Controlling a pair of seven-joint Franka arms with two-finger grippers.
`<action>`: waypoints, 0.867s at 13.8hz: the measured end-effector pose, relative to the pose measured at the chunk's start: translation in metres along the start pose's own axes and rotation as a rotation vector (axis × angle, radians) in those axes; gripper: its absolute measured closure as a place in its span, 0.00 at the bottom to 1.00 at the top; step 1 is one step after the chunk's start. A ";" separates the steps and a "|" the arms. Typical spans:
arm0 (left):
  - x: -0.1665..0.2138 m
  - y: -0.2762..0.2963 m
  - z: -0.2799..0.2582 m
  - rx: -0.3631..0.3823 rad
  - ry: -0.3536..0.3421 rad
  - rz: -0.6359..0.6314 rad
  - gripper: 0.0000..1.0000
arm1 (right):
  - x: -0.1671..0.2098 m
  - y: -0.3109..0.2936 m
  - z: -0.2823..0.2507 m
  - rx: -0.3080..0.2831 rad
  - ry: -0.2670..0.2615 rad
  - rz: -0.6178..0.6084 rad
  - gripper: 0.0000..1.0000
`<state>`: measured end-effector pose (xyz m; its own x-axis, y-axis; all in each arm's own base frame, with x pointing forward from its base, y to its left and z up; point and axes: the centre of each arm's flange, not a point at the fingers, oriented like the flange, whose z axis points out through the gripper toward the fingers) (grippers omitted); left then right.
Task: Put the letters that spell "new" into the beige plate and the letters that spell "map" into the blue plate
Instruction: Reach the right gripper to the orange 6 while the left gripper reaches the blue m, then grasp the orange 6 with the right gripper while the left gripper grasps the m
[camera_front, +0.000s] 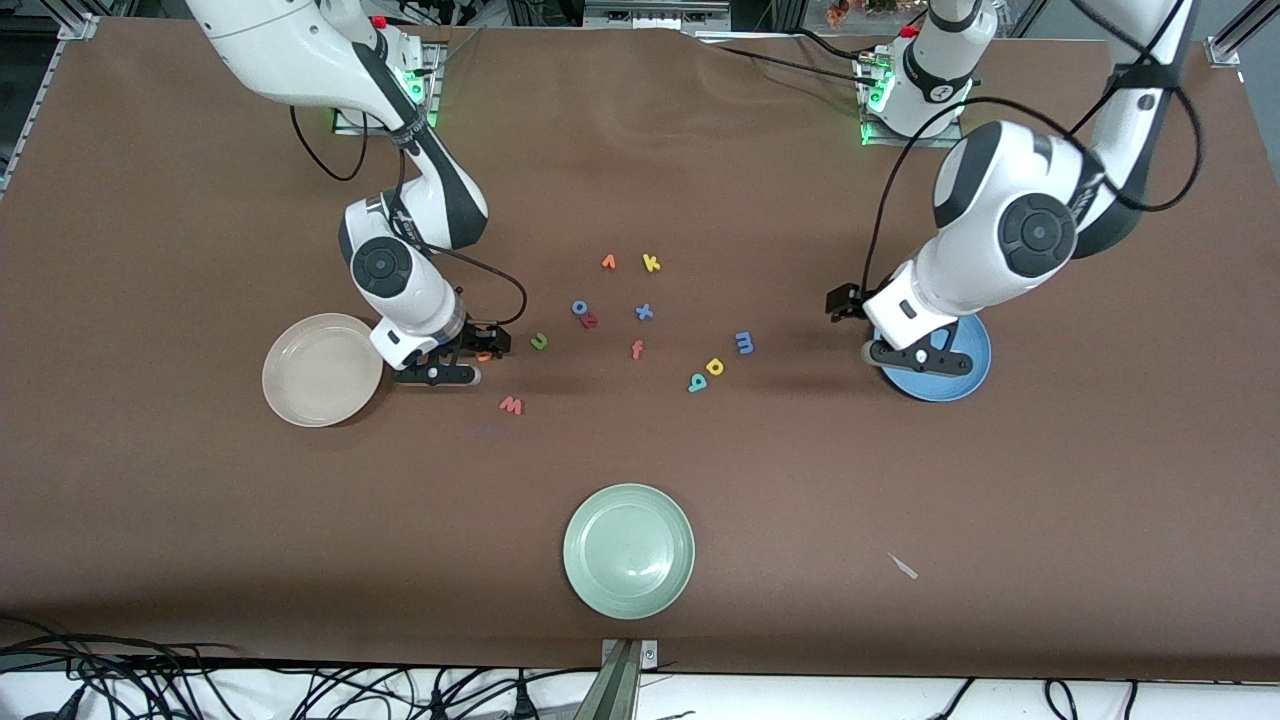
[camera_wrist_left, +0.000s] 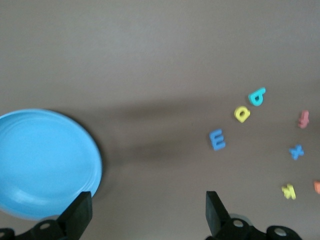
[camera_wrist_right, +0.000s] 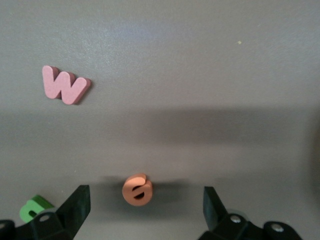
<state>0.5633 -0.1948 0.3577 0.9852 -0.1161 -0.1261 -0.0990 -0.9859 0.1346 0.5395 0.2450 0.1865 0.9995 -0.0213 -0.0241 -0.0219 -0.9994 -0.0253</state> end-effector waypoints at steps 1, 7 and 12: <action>-0.001 0.008 0.016 -0.005 0.017 0.011 0.00 | 0.001 -0.003 0.001 0.001 0.000 0.006 0.00; -0.006 0.070 0.101 -0.015 0.037 0.087 0.00 | -0.001 -0.008 0.008 -0.002 -0.008 0.025 0.18; -0.024 0.113 0.166 0.007 -0.010 0.074 0.03 | -0.004 -0.013 0.011 -0.006 -0.014 0.035 0.44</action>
<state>0.5052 -0.3235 0.2129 0.9737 -0.1903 -0.1257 -0.1729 -0.9754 0.1369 0.5357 0.2586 0.1757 0.9976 -0.0564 -0.0392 -0.0571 -0.9982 -0.0185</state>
